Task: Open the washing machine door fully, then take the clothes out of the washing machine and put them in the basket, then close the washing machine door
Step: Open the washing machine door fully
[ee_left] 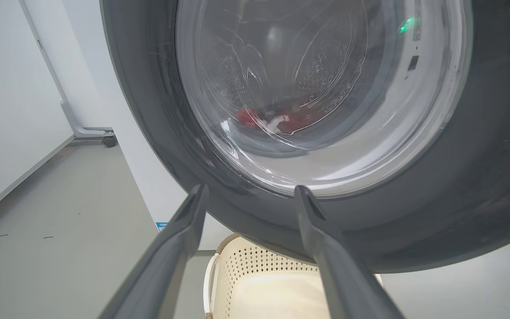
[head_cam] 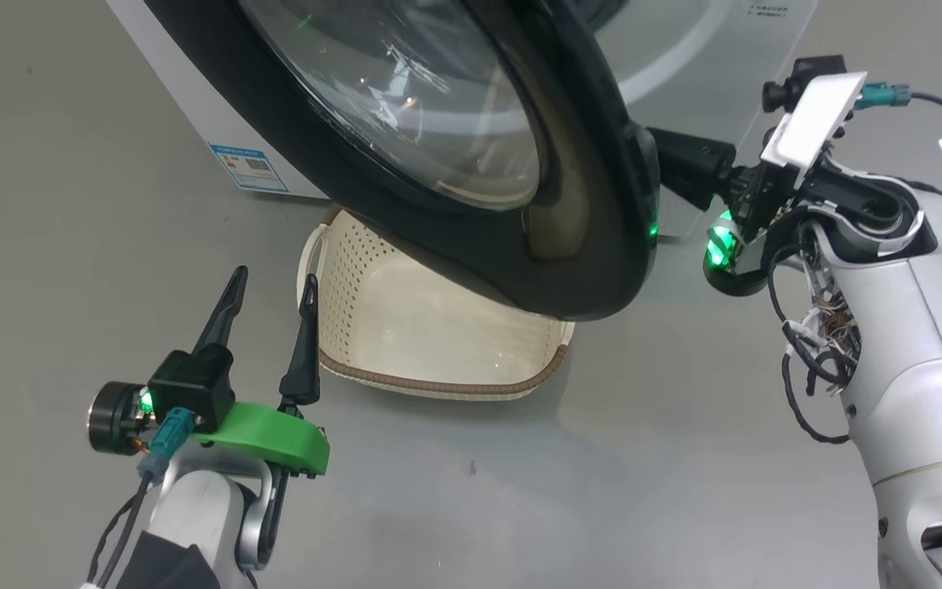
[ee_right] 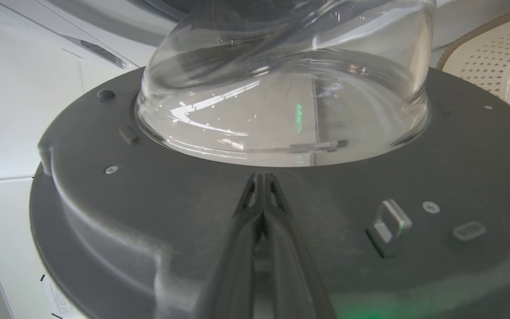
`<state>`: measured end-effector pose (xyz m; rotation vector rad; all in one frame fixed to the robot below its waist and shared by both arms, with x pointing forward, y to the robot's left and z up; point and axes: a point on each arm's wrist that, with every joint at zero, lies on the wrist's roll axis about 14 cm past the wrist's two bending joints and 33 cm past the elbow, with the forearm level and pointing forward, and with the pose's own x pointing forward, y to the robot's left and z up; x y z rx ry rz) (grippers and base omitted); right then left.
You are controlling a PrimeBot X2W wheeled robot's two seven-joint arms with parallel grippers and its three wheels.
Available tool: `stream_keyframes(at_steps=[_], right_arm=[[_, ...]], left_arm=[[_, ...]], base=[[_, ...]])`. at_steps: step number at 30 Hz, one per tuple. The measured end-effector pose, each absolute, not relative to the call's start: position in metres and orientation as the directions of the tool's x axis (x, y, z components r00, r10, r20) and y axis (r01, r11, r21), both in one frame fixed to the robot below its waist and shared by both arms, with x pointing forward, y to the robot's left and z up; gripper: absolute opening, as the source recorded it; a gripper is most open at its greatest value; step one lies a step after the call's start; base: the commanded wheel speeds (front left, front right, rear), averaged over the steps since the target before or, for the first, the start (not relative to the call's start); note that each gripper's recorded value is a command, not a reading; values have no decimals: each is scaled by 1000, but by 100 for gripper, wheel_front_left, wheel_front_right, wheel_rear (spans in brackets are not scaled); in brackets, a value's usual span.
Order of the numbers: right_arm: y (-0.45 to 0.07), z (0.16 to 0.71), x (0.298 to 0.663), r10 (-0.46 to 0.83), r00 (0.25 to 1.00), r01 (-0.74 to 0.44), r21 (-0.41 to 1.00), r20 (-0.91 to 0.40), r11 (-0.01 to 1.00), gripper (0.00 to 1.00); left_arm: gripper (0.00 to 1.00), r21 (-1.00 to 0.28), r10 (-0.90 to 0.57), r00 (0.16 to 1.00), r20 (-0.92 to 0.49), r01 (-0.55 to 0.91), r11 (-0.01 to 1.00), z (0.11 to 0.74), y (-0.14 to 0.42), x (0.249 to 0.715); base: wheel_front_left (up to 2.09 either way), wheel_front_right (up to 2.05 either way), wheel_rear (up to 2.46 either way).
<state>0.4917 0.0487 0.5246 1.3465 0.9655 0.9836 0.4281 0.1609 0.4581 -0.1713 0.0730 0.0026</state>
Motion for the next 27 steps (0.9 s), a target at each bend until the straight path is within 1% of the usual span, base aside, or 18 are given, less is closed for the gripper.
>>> stream_keyframes(at_steps=[11, 27], right_arm=[[71, 530, 448, 980, 198, -5, 1000, 26, -26, 0], [104, 532, 394, 999, 39, -19, 999, 26, -25, 0]], left_arm=[[100, -172, 19, 998, -53, -28, 985, 469, 169, 410], [100, -173, 59, 996, -64, -69, 983, 469, 181, 382]], base=[[0, 0, 0], [0, 0, 0]])
